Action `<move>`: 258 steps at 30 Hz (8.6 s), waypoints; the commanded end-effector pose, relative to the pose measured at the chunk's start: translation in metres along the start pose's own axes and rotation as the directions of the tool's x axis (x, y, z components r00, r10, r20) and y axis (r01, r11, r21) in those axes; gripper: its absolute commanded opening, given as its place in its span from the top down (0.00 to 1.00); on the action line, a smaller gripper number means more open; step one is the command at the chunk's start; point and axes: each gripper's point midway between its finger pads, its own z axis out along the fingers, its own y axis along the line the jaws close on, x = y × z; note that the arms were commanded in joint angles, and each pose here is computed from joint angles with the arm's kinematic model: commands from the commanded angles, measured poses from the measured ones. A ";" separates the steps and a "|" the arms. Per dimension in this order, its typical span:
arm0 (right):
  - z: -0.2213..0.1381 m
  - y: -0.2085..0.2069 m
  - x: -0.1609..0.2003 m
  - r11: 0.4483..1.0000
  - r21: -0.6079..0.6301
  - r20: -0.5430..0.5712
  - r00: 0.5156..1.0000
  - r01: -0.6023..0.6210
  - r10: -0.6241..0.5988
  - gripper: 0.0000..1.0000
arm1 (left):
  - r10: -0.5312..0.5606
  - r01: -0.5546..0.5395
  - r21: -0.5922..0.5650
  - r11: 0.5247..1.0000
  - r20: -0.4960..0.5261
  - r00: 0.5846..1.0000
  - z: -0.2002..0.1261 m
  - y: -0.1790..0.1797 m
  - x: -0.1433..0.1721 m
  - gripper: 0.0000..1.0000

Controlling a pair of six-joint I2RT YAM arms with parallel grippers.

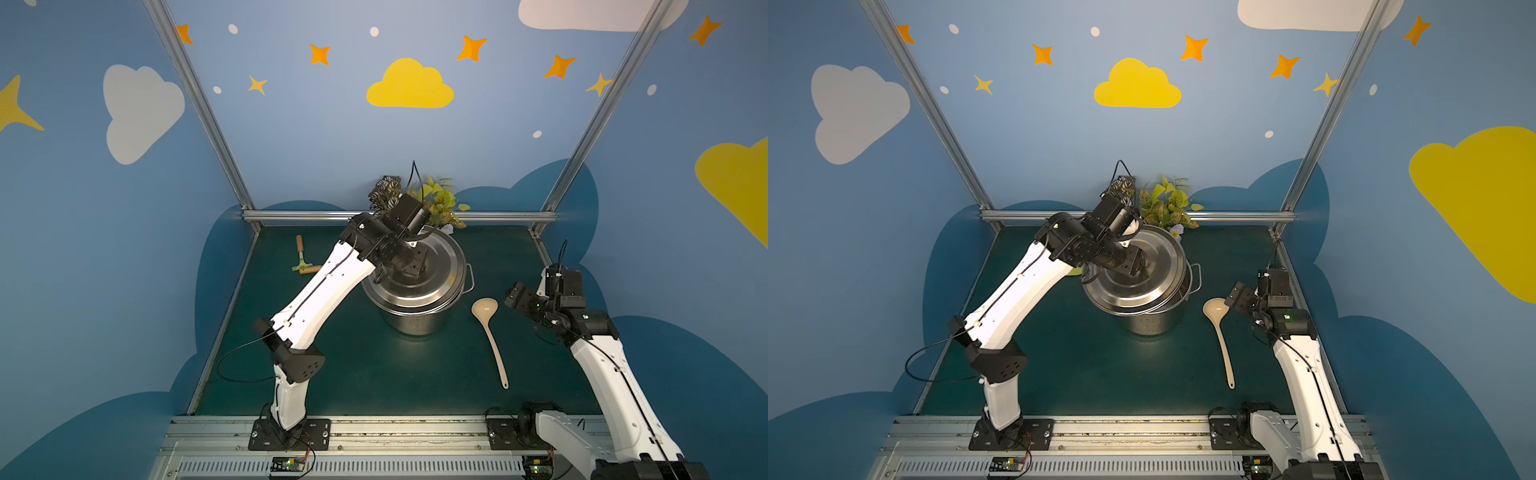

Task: Stir the soup with a spoon
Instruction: Pick up the lid from the pan, then place the lid at the center of the board, then pick up the spoon from the center of the board, then adjust the spoon.

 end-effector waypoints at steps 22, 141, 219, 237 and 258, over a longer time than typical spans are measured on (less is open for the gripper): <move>0.006 -0.018 0.015 0.998 0.052 -0.039 0.999 -0.020 0.022 0.02 | -0.285 0.263 -0.131 0.956 -0.193 0.939 0.049 0.106 0.212 0.83; -0.160 0.242 0.082 0.349 -0.915 -0.347 0.838 -0.204 -0.421 1.00 | -0.100 -0.062 0.840 0.539 0.137 0.986 -0.021 -0.120 0.067 0.72; -0.124 0.240 0.117 0.320 -0.912 -0.159 0.941 -0.256 0.299 0.70 | -0.792 0.476 0.802 0.361 -0.005 0.610 0.030 -0.053 0.050 0.96; -0.128 0.233 0.106 0.341 -0.910 -0.131 0.944 -0.236 0.304 1.00 | -0.790 0.497 0.782 0.375 -0.011 0.613 0.039 -0.050 0.061 0.60; -0.190 0.159 0.030 0.781 -0.620 -0.021 0.994 0.070 -0.105 1.00 | -0.634 0.561 0.441 0.700 0.021 0.773 0.043 0.063 0.096 0.37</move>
